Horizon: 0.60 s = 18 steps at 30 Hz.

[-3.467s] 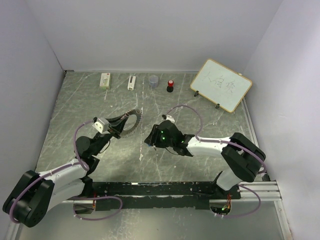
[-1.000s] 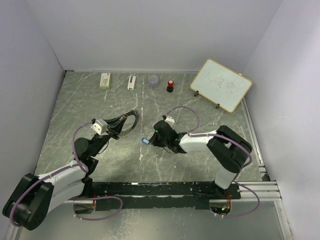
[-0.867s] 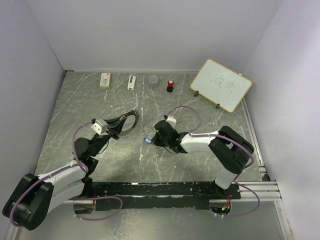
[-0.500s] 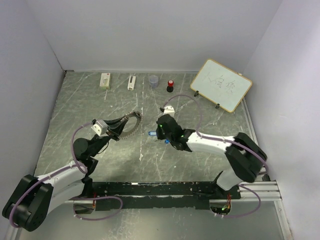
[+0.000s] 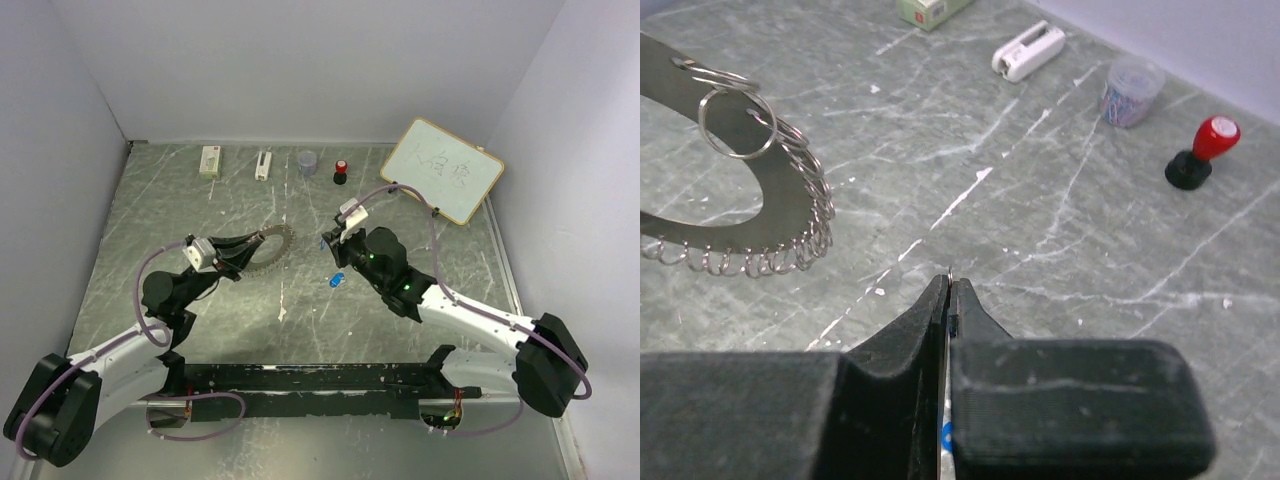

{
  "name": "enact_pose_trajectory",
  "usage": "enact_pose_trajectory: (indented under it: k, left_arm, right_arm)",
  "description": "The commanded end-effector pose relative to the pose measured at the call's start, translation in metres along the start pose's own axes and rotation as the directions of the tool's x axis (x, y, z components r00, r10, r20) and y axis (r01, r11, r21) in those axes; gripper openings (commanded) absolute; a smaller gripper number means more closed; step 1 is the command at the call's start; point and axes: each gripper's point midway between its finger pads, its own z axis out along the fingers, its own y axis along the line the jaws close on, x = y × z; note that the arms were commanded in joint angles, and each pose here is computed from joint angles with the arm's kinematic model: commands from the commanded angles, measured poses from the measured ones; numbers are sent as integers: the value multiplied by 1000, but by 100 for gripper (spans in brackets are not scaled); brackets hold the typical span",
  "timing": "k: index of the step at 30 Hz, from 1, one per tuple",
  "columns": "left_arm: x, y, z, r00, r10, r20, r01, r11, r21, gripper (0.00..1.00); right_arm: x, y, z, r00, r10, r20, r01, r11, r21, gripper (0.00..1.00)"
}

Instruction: Put the keys on the keyring

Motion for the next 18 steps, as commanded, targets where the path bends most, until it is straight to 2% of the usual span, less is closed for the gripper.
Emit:
enact_pose_trajectory:
  k: [1,10,18]
  left_arm:
    - [-26,-8,9,998,30,60,-34,997,64,7]
    - [-25,-17,12,998,14,69,-22,992,126,7]
    - [-25,-16,17,998,12,63,-21,991,136,7]
  right_arm:
    - [-24,7,-8,994,-58,93,67,992,-102,0]
    - [-53,33,-18,987,-8,157,50,963,-264,0]
    - [-61,52,-20,984,45,170,22,929,-369,0]
